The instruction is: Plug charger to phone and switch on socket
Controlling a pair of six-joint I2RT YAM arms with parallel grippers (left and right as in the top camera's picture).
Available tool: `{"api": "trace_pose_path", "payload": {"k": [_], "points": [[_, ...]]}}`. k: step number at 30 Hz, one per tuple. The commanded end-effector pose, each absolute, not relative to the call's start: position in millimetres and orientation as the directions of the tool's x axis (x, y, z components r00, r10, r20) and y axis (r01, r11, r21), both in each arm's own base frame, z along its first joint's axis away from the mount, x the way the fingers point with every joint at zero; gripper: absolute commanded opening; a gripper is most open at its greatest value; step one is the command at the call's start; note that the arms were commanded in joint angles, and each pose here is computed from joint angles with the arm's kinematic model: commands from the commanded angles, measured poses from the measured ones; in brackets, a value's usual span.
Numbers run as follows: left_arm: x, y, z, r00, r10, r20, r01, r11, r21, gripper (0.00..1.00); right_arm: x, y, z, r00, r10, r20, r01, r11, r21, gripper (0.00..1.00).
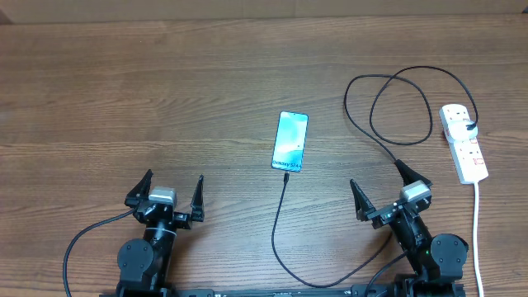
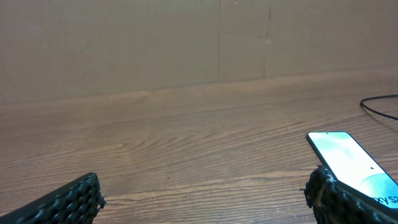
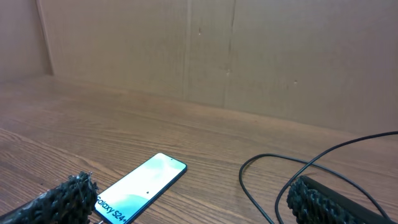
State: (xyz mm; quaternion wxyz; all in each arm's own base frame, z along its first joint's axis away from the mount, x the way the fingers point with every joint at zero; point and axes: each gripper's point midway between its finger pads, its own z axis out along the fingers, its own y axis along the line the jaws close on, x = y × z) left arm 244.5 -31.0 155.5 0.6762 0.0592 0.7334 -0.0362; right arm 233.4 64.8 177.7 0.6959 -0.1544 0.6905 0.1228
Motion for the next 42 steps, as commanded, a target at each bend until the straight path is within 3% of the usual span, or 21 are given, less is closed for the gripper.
{"api": "trace_pose_path", "payload": {"k": [1, 31, 38, 42], "points": [[244.5, -30.4, 154.3, -0.077, 0.054, -0.996, 0.137, 0.990, 0.043, 1.00, 233.7, 64.5, 176.6, 0.020, -0.038, -0.999, -0.380, 0.924, -0.043, 1.00], [244.9, -29.5, 158.4, -0.061, 0.051, -0.997, 0.131, 0.990, 0.043, 1.00, 233.7, 64.6, 176.6, 0.020, -0.038, -0.999, -0.380, 0.924, -0.043, 1.00], [230.0, -48.8, 228.9, 0.041, -0.156, -0.987, 0.256, 0.956, -0.141, 1.00, 233.7, 64.5, 176.6, 0.020, -0.038, -0.999, -0.380, 0.924, -0.043, 1.00], [210.0, -46.8, 281.4, 0.067, -0.189, -0.980, 0.263, 0.951, -0.165, 0.99, 233.7, 64.5, 176.6, 0.020, -0.038, -0.999, -0.380, 0.924, -0.043, 1.00]]}}
